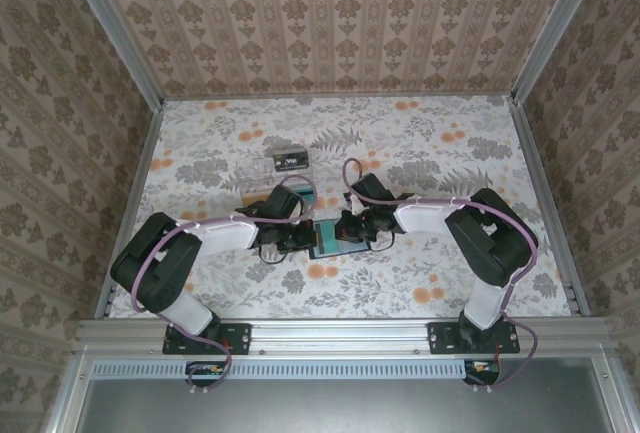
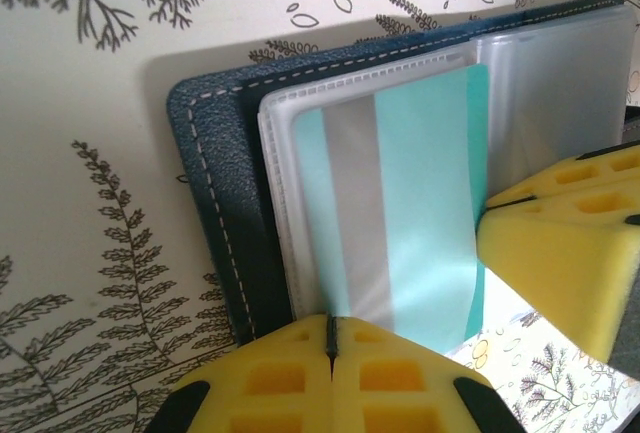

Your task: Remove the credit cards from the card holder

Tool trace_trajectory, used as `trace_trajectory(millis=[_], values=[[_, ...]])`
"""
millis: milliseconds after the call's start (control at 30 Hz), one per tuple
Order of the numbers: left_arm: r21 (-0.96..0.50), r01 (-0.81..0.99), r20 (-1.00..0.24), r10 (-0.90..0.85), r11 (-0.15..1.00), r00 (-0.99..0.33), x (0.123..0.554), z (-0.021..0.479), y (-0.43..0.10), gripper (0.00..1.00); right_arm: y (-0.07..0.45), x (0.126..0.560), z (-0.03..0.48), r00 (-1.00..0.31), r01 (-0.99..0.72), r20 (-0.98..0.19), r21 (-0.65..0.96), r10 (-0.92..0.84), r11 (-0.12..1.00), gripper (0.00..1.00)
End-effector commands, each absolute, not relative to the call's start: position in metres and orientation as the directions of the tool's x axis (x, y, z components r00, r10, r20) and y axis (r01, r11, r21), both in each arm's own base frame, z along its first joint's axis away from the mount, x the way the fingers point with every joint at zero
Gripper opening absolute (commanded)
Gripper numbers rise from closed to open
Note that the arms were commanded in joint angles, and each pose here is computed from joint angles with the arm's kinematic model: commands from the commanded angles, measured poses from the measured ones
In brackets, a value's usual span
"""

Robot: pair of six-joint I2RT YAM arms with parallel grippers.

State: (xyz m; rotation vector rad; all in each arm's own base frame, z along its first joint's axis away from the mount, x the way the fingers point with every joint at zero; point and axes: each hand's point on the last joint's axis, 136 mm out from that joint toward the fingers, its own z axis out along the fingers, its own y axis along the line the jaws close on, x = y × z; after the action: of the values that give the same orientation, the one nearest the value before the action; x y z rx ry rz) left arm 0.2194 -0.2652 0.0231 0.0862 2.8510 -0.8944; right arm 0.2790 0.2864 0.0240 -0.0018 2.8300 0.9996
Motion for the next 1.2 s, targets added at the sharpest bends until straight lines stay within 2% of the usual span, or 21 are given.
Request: trace_trajectory(millis=[0, 200, 267, 367, 500, 633, 800, 900, 1167], values=[[-0.503, 0.092, -0.135, 0.026, 0.860, -0.990, 0.211, 0.011, -0.253, 0.00, 0.271, 0.277, 0.030, -0.989, -0.040, -0.136, 0.621, 0.057, 0.783, 0.00], [-0.512, 0.096, -0.135, 0.031, 0.854, -0.990, 0.212, 0.012, -0.255, 0.00, 0.274, 0.274, 0.030, -0.991, -0.051, -0.126, 0.643, 0.040, 0.764, 0.00], [-0.515, 0.102, -0.134, 0.037, 0.851, -0.990, 0.212, 0.012, -0.258, 0.00, 0.276, 0.274, 0.028, -0.992, -0.049, -0.123, 0.652, 0.041, 0.757, 0.15], [-0.510, 0.104, -0.127, 0.045, 0.854, -0.991, 0.210, 0.010, -0.259, 0.00, 0.280, 0.273, 0.024, -0.993, -0.048, -0.114, 0.658, 0.036, 0.751, 0.25], [-0.510, 0.100, -0.122, 0.043, 0.854, -0.992, 0.209, 0.009, -0.259, 0.00, 0.284, 0.274, 0.018, -0.995, -0.045, -0.100, 0.670, 0.030, 0.741, 0.26], [-0.516, 0.103, -0.121, 0.046, 0.851, -0.992, 0.208, 0.010, -0.260, 0.00, 0.288, 0.271, 0.015, -0.996, -0.046, -0.088, 0.678, 0.019, 0.734, 0.23], [-0.512, 0.100, -0.123, 0.042, 0.853, -0.992, 0.208, 0.010, -0.258, 0.00, 0.283, 0.269, 0.016, -0.995, -0.047, -0.095, 0.665, 0.022, 0.745, 0.05], [-0.506, 0.098, -0.122, 0.041, 0.857, -0.992, 0.207, 0.010, -0.256, 0.00, 0.275, 0.269, 0.015, -0.994, -0.037, -0.099, 0.653, 0.037, 0.756, 0.00], [-0.503, 0.103, -0.129, 0.043, 0.858, -0.991, 0.205, 0.012, -0.252, 0.00, 0.245, 0.268, 0.019, -0.990, -0.007, -0.112, 0.654, 0.087, 0.756, 0.00]])
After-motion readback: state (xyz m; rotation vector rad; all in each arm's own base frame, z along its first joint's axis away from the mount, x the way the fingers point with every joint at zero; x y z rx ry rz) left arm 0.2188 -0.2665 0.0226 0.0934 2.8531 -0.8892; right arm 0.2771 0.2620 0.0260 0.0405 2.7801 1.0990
